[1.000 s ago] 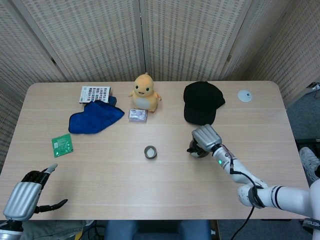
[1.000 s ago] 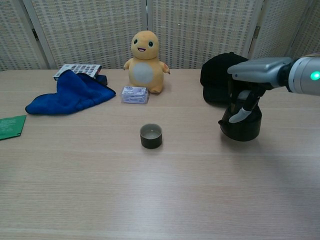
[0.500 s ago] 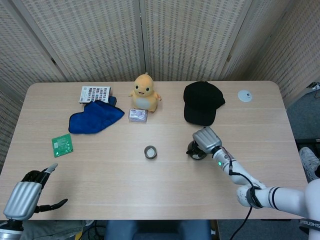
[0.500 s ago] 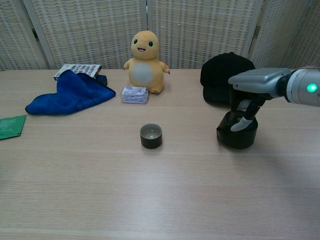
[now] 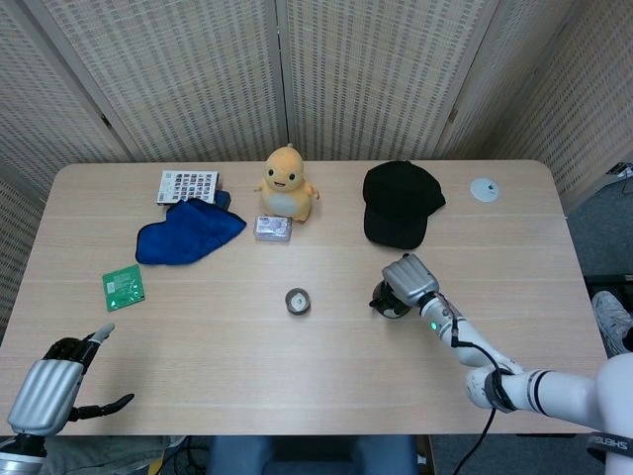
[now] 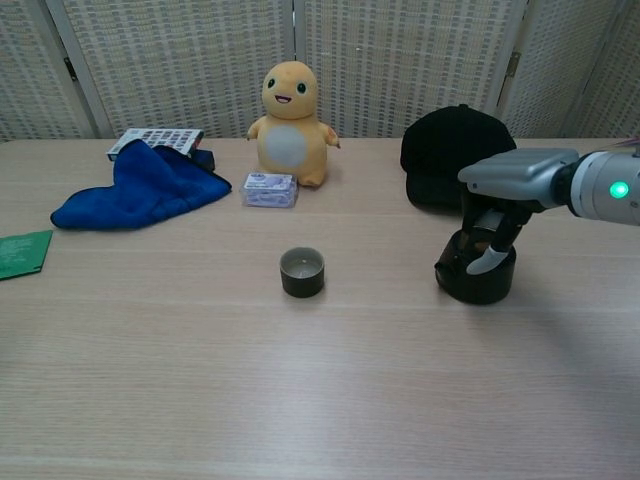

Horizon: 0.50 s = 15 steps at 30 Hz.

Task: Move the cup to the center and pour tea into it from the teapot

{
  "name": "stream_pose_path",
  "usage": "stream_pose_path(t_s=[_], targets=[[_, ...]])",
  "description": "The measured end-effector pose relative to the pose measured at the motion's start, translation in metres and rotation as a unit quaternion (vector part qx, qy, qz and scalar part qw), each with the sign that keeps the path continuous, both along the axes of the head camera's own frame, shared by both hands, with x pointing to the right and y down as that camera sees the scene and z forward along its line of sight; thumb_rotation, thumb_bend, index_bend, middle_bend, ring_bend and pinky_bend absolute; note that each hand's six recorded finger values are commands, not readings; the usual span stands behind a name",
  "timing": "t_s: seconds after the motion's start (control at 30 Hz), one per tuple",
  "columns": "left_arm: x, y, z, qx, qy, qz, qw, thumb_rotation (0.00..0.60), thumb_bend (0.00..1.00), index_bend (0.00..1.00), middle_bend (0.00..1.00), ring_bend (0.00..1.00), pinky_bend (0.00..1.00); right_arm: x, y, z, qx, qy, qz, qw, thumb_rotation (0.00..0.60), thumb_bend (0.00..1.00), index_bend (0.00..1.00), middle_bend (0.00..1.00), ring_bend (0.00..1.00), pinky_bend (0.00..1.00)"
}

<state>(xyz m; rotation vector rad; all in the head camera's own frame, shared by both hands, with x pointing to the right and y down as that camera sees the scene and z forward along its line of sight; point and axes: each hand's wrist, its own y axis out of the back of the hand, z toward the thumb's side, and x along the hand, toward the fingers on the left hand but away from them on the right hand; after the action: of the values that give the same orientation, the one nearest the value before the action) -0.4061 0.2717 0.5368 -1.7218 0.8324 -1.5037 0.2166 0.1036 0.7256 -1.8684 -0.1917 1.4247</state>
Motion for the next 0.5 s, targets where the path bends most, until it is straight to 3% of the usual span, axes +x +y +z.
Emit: stream_pose_path(t_s=[0.23,0.5], targets=[[-0.0010,0.0005,0.0004,0.000,-0.001,-0.002,1.0000,0.251,0.07,0.09,0.22,0.30,0.20,0.0016,-0.0001,0.0000,-0.004,0.005,0.004,1.0000,0.443,0.00,0.79,0.64,0.52,0.26],[-0.0033,0.0005,-0.0010,0.003,-0.001,-0.006,1.0000,0.250,0.07,0.09,0.22,0.30,0.20,0.0000,-0.0028,-0.0074,0.000,-0.007,0.014,0.9999,0.444,0.00,0.43,0.37,0.27,0.22]])
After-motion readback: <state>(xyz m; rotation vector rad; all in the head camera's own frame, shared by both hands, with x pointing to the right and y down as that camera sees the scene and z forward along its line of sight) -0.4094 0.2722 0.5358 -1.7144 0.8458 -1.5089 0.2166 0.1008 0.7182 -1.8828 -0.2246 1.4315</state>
